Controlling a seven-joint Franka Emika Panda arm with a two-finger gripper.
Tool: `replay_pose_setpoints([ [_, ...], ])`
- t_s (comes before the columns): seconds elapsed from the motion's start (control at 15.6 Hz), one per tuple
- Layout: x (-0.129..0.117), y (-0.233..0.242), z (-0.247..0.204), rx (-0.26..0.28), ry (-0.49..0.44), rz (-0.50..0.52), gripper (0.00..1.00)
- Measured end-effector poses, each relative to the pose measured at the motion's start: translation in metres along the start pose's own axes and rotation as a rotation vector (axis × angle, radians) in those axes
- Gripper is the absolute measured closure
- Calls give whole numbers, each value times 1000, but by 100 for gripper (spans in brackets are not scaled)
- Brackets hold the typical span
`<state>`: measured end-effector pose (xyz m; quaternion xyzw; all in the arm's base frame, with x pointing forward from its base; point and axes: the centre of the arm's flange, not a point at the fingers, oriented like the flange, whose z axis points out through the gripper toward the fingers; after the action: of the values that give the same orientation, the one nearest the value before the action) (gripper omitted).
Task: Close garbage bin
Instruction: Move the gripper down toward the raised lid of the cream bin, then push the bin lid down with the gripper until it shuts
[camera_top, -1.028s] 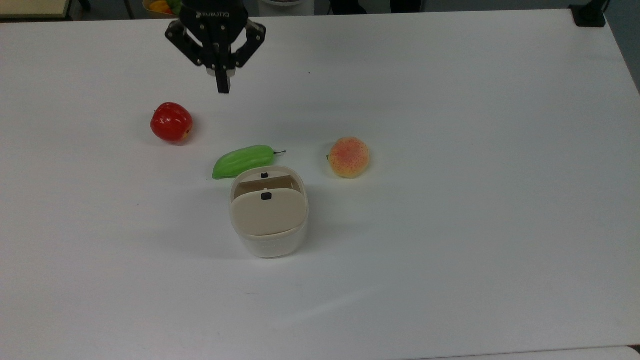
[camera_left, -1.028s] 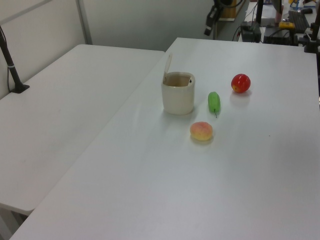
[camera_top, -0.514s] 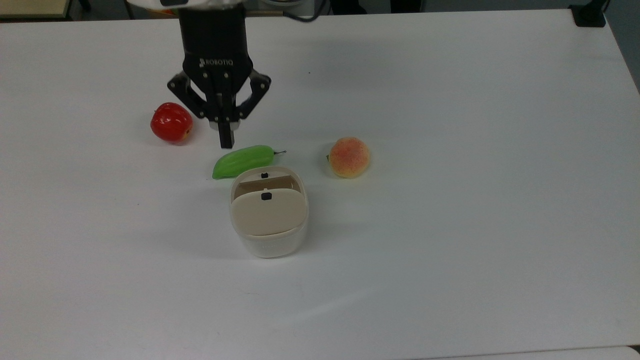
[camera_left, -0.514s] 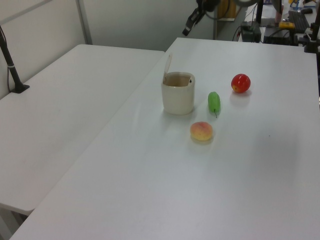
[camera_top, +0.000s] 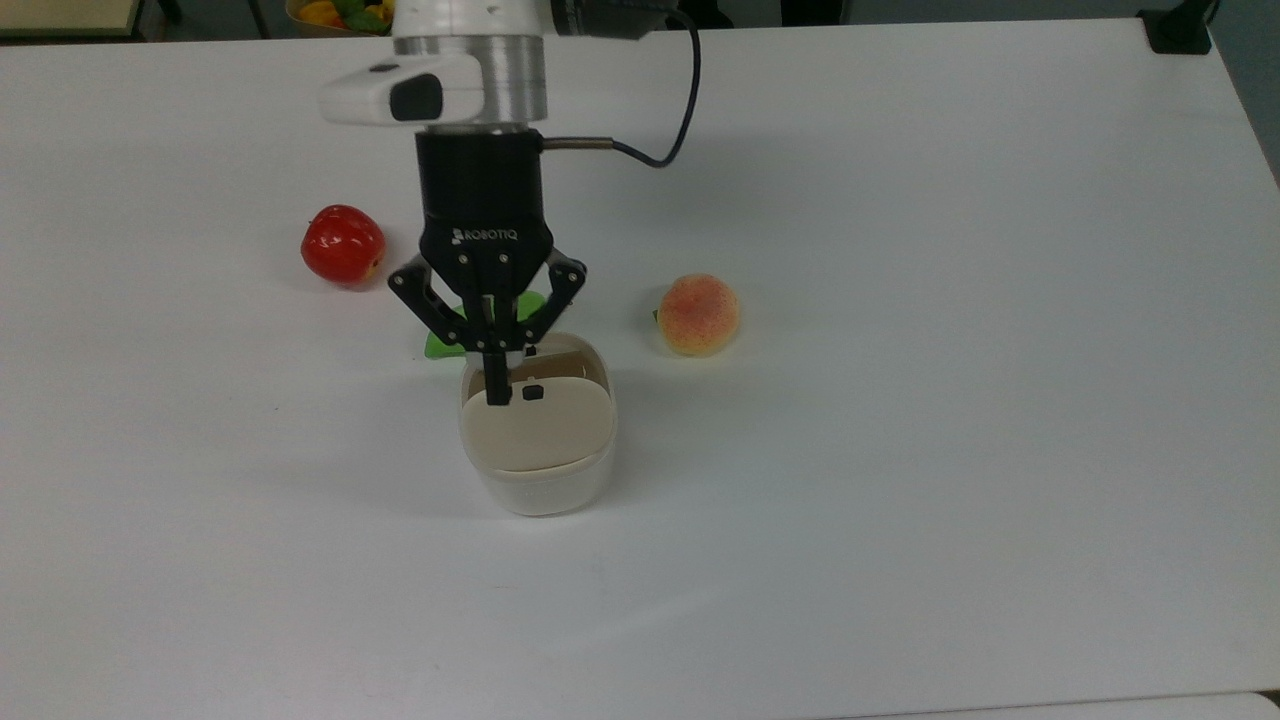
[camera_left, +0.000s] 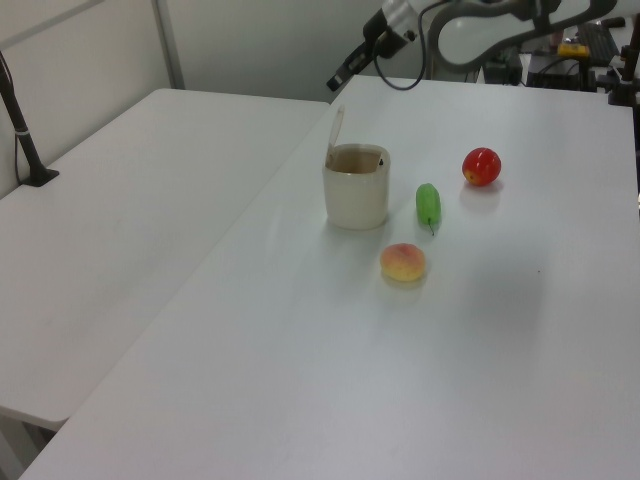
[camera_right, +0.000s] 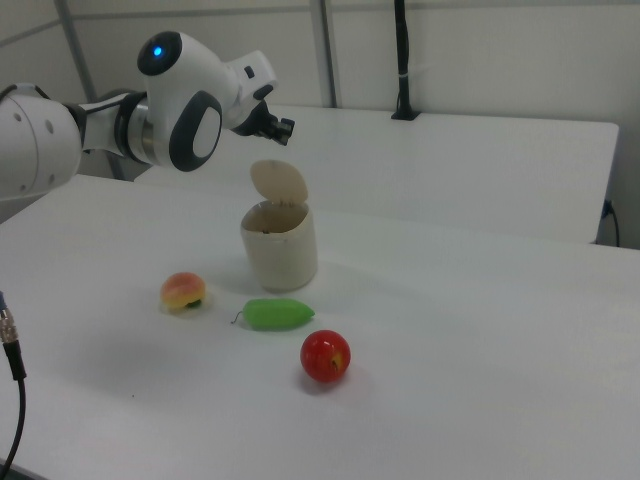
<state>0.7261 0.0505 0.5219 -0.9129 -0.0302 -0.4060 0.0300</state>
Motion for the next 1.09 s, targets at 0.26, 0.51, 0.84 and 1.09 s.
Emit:
replay_pose_setpoints([
  [0.26, -9, -15, 16, 16, 0, -13, 99],
  [0.51, -9, -16, 16, 17, -7, -16, 99],
  [0.84, -17, -18, 22, 11, -98, -42, 99],
  [1.09, -24, -18, 23, 9, -213, -51, 99],
])
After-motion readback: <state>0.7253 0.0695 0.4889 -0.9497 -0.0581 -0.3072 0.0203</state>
